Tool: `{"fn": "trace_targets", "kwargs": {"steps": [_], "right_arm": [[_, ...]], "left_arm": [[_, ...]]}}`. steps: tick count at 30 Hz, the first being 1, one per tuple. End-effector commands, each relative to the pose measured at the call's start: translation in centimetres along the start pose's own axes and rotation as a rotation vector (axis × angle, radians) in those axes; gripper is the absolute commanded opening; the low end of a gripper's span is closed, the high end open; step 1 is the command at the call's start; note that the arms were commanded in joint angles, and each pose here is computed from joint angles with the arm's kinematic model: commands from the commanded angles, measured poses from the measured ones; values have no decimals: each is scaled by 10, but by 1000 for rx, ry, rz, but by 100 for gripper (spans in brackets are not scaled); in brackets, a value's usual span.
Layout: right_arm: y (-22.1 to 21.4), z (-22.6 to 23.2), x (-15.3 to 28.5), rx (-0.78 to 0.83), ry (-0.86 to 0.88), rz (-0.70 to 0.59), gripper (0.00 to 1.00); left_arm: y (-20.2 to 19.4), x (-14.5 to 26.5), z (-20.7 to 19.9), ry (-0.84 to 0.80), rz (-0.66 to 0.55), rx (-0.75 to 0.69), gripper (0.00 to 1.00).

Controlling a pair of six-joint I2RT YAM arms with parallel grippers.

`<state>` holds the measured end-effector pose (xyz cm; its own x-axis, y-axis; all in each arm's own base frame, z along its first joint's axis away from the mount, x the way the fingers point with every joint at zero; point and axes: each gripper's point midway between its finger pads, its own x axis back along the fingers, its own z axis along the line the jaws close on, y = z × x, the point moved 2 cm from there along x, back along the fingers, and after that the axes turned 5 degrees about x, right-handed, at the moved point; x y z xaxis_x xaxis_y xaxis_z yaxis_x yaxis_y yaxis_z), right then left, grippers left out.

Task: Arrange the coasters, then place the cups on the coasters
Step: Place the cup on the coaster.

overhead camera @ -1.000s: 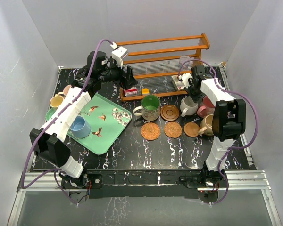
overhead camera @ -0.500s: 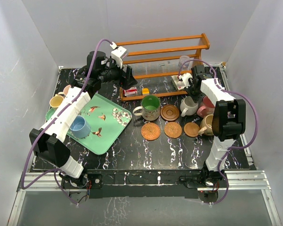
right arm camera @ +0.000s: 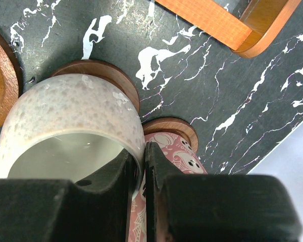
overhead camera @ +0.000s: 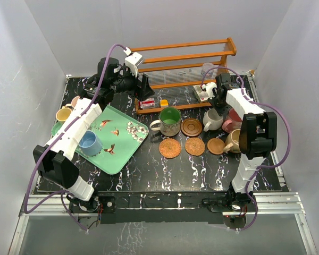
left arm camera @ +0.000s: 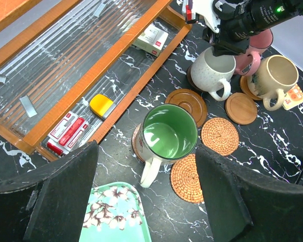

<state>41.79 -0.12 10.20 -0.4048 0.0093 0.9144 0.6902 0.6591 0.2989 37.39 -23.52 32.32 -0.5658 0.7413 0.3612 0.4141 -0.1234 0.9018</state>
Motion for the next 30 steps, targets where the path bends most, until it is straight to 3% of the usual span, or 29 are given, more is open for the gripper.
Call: {"fn": "trace_targets", "kwargs": {"steps": [1, 30], "right_arm": [[20, -19, 22, -21, -68, -74, 0], [32, -27, 47, -14, -93, -121, 25]], "left_arm": [[19, 19, -11, -19, -66, -28, 76], [16, 25, -7, 9, -67, -36, 77]]}}
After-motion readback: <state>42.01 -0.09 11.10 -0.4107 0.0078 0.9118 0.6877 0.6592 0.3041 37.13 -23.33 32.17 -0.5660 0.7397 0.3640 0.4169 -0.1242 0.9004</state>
